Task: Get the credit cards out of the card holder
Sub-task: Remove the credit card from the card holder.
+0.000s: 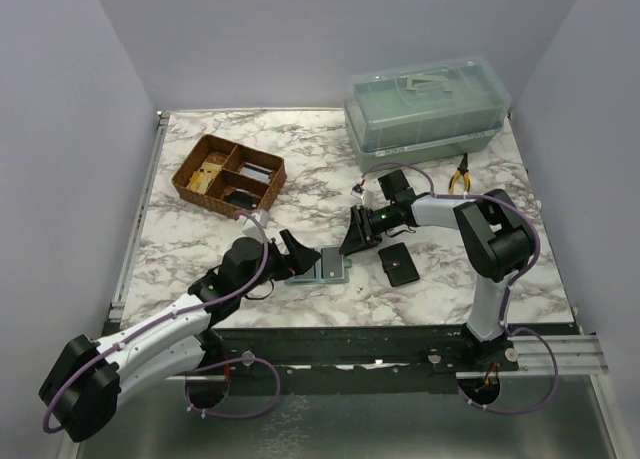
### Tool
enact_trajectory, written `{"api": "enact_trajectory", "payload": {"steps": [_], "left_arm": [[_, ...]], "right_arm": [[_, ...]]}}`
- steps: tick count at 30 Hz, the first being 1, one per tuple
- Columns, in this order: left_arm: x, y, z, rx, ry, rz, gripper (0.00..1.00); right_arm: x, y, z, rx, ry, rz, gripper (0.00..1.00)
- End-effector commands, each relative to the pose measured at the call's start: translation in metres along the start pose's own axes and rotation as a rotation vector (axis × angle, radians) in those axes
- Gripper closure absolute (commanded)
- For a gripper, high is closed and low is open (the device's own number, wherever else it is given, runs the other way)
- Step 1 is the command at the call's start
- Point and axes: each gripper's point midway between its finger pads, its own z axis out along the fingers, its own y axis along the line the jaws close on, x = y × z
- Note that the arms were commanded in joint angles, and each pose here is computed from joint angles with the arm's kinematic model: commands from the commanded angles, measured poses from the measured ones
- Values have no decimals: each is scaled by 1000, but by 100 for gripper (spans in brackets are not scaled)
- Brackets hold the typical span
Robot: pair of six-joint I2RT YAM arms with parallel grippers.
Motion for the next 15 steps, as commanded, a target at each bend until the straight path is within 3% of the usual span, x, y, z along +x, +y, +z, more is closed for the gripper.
{"api": "enact_trajectory", "payload": {"steps": [1, 8, 15], "left_arm": [[17, -1, 4, 2, 114, 113, 13], [33, 0, 19, -19, 176, 275, 13], [42, 4, 23, -36, 157, 396, 13]], "right_arm": [[-5, -5, 6, 21, -5, 11, 60], [-2, 1, 10, -39, 24, 31, 62], [-1, 23, 8, -141, 37, 9, 65]]}}
